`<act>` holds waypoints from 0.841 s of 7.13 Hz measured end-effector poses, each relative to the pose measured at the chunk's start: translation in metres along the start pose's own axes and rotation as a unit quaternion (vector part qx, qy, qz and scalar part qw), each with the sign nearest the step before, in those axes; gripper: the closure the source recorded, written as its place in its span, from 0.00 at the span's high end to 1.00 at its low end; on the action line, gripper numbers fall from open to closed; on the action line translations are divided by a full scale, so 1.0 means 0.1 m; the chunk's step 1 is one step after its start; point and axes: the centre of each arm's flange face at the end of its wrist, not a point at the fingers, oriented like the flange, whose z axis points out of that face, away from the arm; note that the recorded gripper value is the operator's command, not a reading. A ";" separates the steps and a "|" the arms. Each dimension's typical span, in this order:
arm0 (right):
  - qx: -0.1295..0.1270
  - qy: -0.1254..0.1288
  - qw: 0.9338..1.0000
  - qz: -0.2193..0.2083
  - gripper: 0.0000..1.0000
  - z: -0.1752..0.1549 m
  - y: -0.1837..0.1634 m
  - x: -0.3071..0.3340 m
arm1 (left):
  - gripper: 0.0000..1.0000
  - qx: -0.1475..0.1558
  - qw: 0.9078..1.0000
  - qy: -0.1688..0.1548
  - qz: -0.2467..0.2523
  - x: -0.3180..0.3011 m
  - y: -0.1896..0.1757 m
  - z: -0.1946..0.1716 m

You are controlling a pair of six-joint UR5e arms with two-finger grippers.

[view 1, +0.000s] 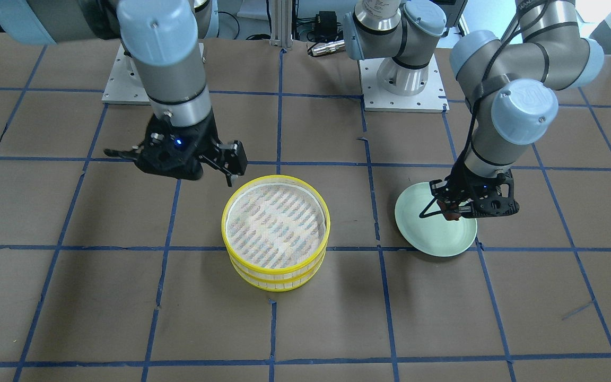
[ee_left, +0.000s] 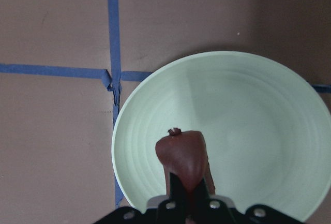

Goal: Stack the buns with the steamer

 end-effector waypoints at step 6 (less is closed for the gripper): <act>0.005 0.061 0.995 -0.078 1.00 -0.55 0.26 0.42 | 0.57 0.062 0.979 0.156 -0.112 2.21 0.06 0.02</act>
